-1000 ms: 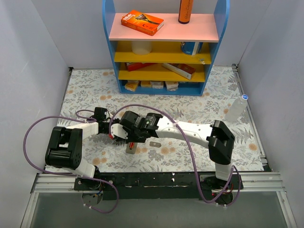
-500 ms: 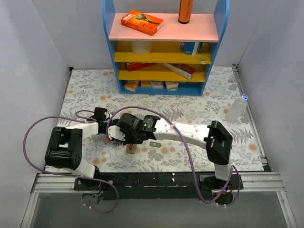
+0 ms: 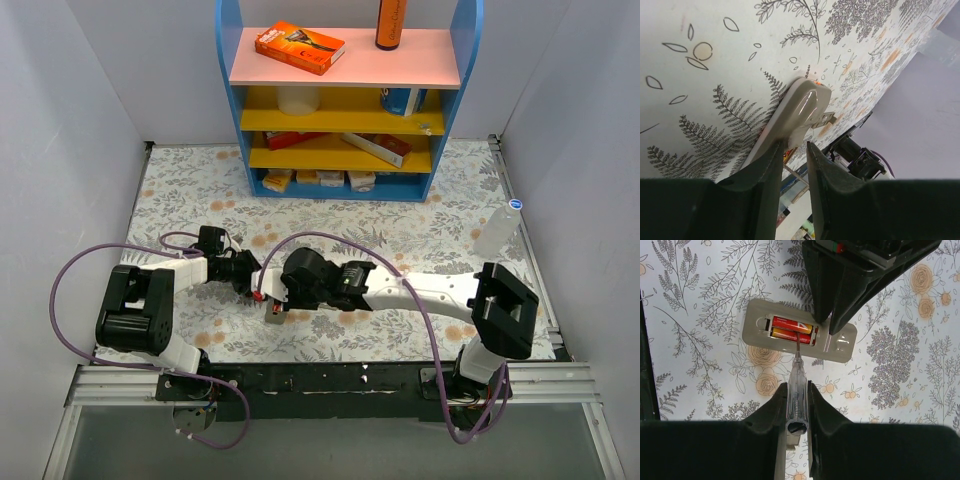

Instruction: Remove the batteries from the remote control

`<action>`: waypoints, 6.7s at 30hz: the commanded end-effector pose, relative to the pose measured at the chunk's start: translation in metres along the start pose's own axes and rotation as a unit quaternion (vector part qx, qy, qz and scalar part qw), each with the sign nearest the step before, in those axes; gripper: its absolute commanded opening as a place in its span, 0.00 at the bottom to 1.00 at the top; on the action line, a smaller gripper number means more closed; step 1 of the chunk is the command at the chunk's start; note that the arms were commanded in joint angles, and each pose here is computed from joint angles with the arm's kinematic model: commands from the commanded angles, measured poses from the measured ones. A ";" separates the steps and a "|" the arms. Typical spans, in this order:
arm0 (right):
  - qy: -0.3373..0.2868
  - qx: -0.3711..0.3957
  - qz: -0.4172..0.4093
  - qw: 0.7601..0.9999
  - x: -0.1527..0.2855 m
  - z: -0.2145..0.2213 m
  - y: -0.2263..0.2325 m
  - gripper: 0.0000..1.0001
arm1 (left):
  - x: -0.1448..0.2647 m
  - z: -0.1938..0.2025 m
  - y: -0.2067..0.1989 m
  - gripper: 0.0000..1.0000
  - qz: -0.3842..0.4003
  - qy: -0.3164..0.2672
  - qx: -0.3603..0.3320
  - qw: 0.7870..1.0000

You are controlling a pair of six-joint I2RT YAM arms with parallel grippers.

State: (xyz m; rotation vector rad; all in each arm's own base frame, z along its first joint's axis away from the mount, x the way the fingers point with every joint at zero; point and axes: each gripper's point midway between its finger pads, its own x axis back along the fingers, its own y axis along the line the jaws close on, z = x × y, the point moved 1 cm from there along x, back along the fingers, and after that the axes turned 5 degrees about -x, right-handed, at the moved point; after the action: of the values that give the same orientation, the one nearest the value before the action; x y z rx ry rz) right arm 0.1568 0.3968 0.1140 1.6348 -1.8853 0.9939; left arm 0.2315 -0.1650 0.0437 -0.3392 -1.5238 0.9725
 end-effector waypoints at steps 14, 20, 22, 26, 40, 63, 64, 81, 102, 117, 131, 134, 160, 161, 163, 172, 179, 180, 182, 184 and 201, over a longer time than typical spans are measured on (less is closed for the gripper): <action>0.025 -0.029 -0.019 0.999 -0.017 0.071 0.026 0.01 | -0.014 0.039 0.033 0.25 -0.069 0.058 0.026 0.996; 0.011 -0.031 0.000 0.999 -0.013 0.066 0.019 0.01 | -0.014 0.038 0.034 0.25 -0.075 0.055 0.027 0.995; 0.008 -0.033 0.000 0.999 -0.014 0.067 0.019 0.01 | -0.014 0.038 0.034 0.25 -0.074 0.055 0.027 0.995; -0.012 -0.034 0.010 0.999 -0.009 0.059 0.016 0.01 | -0.012 0.035 0.032 0.25 -0.076 0.046 0.023 0.996; -0.069 -0.017 0.037 0.997 0.005 0.058 0.012 0.01 | -0.004 0.015 0.025 0.27 -0.112 0.010 0.003 0.994; -0.092 -0.009 0.041 0.995 0.006 0.054 0.010 0.01 | 0.027 -0.005 -0.007 0.59 -0.132 -0.044 -0.149 0.979; -0.091 -0.009 0.041 0.995 0.006 0.054 0.010 0.01 | 0.025 -0.003 -0.006 0.59 -0.134 -0.039 -0.153 0.978; -0.113 -0.022 0.056 0.992 0.013 0.064 0.013 0.01 | -0.005 -0.003 0.014 0.34 -0.154 0.001 -0.113 0.982; -0.137 -0.054 0.006 0.989 -0.001 0.068 0.035 0.01 | -0.007 0.007 0.023 0.22 -0.155 0.012 -0.091 0.984; -0.269 -0.081 0.012 0.960 0.021 0.033 0.036 0.01 | -0.011 0.009 0.023 0.17 -0.149 0.021 -0.075 0.986; -0.211 -0.081 0.085 0.970 0.019 0.040 0.007 0.01 | 0.000 0.006 0.010 0.19 -0.146 0.005 -0.087 0.985; -0.197 -0.074 0.093 0.973 0.019 0.040 0.003 0.01 | 0.001 0.006 0.011 0.19 -0.147 0.004 -0.085 0.985; -0.032 -0.061 0.130 0.989 0.001 0.040 -0.006 0.01 | 0.005 0.011 0.018 0.18 -0.161 -0.003 -0.081 0.984; -0.032 -0.065 0.130 0.989 0.003 0.032 -0.009 0.01 | 0.006 0.010 0.019 0.18 -0.165 -0.003 -0.080 0.983; 0.008 -0.065 0.127 0.990 0.002 0.043 -0.004 0.01 | 0.008 0.007 0.022 0.18 -0.179 -0.011 -0.083 0.980; 0.085 -0.103 0.149 0.980 -0.002 0.045 -0.011 0.01 | 0.008 0.008 0.026 0.14 -0.189 -0.008 -0.077 0.979; 0.088 -0.113 0.147 0.979 -0.013 0.054 -0.005 0.01 | 0.007 0.011 0.027 0.13 -0.186 -0.004 -0.074 0.980; 0.078 -0.118 0.153 0.978 -0.013 0.054 -0.006 0.01 | 0.007 0.011 0.027 0.13 -0.185 -0.003 -0.074 0.980; 0.081 -0.131 0.153 0.976 -0.013 0.073 0.001 0.01 | 0.006 0.012 0.029 0.13 -0.186 0.000 -0.073 0.980; 0.037 -0.145 0.160 0.976 -0.009 0.065 -0.001 0.01 | 0.005 0.013 0.030 0.12 -0.187 0.004 -0.072 0.980; -0.096 -0.167 0.194 0.962 0.007 0.074 -0.001 0.01 | 0.001 0.015 0.021 0.12 -0.158 0.012 -0.068 0.985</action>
State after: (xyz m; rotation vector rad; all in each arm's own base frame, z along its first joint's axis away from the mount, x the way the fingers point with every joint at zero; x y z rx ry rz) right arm 0.1535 0.3182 0.0408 1.2170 -2.3067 0.6875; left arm 0.2292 -0.1554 0.0351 -0.1958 -1.6356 0.6230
